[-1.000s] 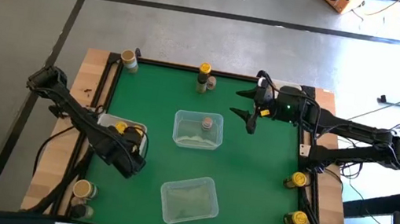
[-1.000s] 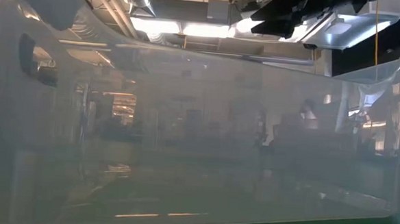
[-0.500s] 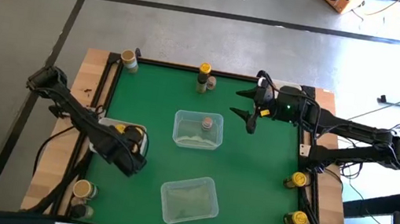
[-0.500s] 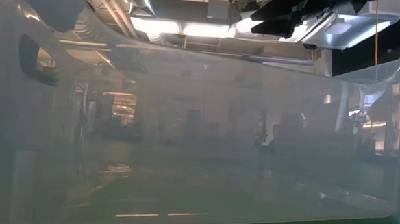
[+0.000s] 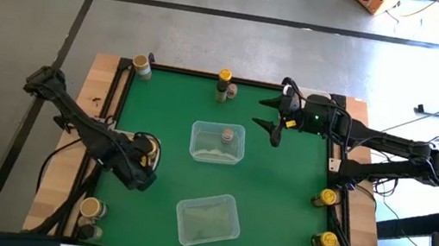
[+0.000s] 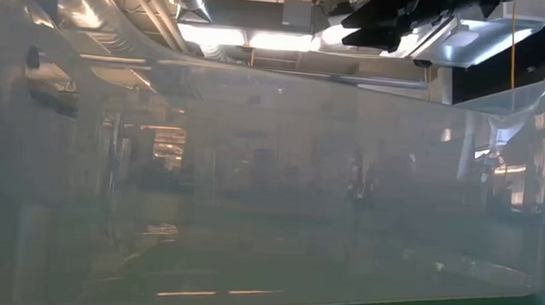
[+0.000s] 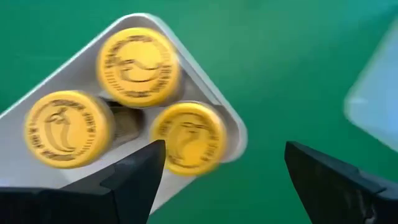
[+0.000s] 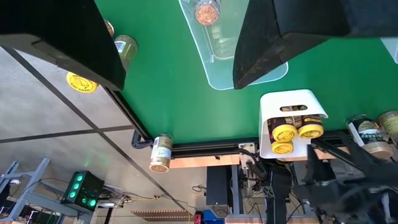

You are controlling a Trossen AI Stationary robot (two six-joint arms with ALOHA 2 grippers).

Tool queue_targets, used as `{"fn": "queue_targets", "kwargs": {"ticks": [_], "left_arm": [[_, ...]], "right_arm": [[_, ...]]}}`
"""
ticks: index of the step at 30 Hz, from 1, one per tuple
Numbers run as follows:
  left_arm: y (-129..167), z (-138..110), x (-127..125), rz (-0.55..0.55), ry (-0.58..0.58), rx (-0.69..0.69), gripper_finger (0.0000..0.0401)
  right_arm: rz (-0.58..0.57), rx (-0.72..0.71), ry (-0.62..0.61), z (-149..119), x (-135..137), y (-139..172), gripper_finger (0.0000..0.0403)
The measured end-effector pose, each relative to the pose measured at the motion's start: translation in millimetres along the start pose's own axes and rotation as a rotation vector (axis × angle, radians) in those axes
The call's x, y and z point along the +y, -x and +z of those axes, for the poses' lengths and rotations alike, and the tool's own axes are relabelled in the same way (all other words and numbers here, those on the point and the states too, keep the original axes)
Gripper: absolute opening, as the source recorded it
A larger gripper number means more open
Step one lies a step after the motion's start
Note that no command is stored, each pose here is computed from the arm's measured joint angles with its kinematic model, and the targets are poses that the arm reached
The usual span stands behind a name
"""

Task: Sort spices by type
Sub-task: Put the golden spice bottle into the top white bin

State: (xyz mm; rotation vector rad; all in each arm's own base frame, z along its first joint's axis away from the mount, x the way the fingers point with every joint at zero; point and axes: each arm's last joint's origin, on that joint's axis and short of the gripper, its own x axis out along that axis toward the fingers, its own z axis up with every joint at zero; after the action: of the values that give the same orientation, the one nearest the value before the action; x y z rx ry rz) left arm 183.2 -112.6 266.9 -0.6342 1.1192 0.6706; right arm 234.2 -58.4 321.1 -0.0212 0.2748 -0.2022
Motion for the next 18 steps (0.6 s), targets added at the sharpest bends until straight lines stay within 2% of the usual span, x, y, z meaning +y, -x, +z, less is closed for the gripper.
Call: {"fn": "queue_targets", "kwargs": {"ticks": [3,7,11,14,18], "left_arm": [[9,-4,-4,-0.073,-0.046,-0.004,0.0325],[20,-16,-17,-0.222,-0.133,-0.006,0.0325],[22,-26,-29,-0.314,-0.116,0.016,0.0324],[18,-39,-37,-0.321,-0.093,0.067,0.0324],[7,-60,-46,-0.271,-0.070,0.219,0.0324]], "right_arm": [[0.000,0.000,0.000,0,0,0,0.0299],[0.000,-0.001,0.009,0,0,0,0.0299],[0.000,-0.002,0.023,0,0,0,0.0299],[0.000,-0.002,0.023,0,0,0,0.0299],[0.000,-0.002,0.023,0,0,0,0.0299]]}}
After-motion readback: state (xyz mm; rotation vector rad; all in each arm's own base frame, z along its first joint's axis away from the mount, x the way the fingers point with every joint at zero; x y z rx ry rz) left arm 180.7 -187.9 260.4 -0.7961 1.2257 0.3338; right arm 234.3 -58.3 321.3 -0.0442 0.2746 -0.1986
